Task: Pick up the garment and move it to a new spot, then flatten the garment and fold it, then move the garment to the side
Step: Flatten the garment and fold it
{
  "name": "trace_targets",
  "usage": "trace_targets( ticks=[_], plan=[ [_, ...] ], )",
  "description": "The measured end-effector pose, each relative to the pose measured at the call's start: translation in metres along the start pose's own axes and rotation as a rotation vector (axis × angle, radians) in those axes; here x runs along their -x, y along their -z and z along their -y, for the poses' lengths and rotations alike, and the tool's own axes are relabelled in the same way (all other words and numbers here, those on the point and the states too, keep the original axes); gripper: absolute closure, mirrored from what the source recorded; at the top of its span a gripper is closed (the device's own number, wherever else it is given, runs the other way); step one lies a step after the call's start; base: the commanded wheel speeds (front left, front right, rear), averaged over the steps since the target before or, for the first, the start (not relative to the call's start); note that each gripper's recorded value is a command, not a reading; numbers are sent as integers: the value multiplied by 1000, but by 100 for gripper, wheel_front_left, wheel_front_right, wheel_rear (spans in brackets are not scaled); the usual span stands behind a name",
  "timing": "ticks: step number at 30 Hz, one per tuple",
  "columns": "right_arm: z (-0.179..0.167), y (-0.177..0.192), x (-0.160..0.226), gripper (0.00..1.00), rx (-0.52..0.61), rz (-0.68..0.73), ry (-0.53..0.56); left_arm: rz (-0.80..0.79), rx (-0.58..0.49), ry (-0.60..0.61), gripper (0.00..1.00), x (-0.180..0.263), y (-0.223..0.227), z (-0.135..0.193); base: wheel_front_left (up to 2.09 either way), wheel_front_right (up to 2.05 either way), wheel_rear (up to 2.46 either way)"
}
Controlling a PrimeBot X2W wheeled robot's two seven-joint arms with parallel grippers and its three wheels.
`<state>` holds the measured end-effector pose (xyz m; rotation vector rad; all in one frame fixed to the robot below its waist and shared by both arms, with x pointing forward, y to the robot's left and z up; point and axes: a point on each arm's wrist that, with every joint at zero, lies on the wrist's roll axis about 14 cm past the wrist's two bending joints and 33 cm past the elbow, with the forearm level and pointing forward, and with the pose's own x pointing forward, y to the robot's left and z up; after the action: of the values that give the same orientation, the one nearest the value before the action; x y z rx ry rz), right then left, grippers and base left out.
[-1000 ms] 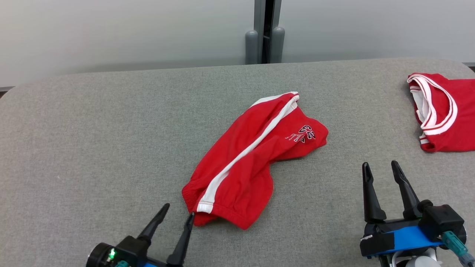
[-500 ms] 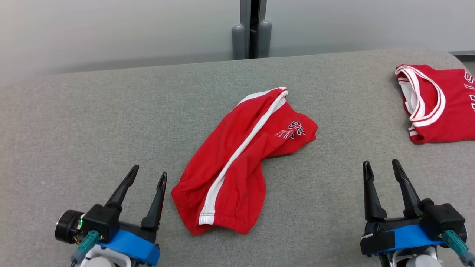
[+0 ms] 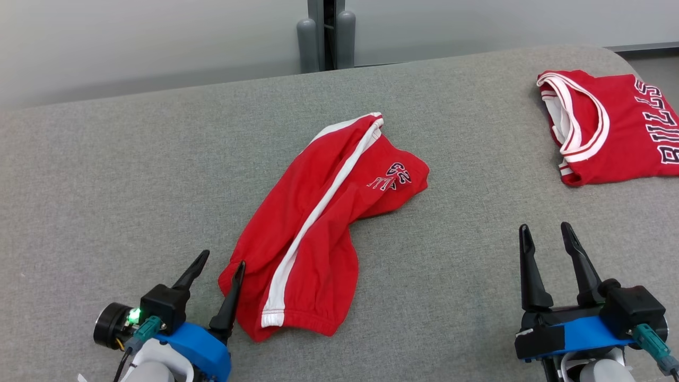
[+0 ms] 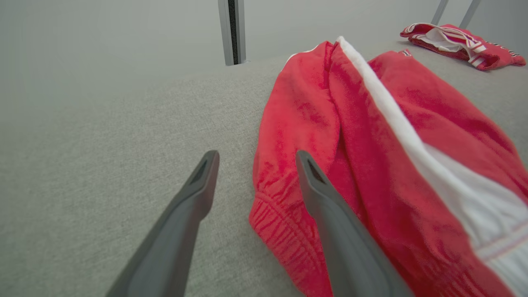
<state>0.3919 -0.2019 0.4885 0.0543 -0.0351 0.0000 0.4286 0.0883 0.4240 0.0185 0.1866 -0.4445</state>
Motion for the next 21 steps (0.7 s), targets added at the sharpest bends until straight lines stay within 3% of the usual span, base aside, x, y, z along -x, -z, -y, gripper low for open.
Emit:
trace_targets(
  ticks=[10, 11, 12, 13, 21],
  plan=[
    [3, 3, -1, 0, 1, -8, 8, -177, 38, 33, 0, 5, 50, 11, 0, 0, 0],
    [3, 3, -1, 0, 1, -8, 7, -182, 43, 37, 51, 5, 51, 13, 0, 0, 0],
    [2, 3, -1, 0, 0, -8, 7, -183, 43, 40, 95, 5, 51, 14, 0, 0, 0],
    [2, 3, -1, 0, 0, -8, 6, -185, 44, 39, 100, 4, 51, 14, 0, 0, 0],
    [-1, -3, 0, 0, -1, 8, -2, -128, 34, -31, 100, 4, 32, -15, 0, 0, 0]
  ],
)
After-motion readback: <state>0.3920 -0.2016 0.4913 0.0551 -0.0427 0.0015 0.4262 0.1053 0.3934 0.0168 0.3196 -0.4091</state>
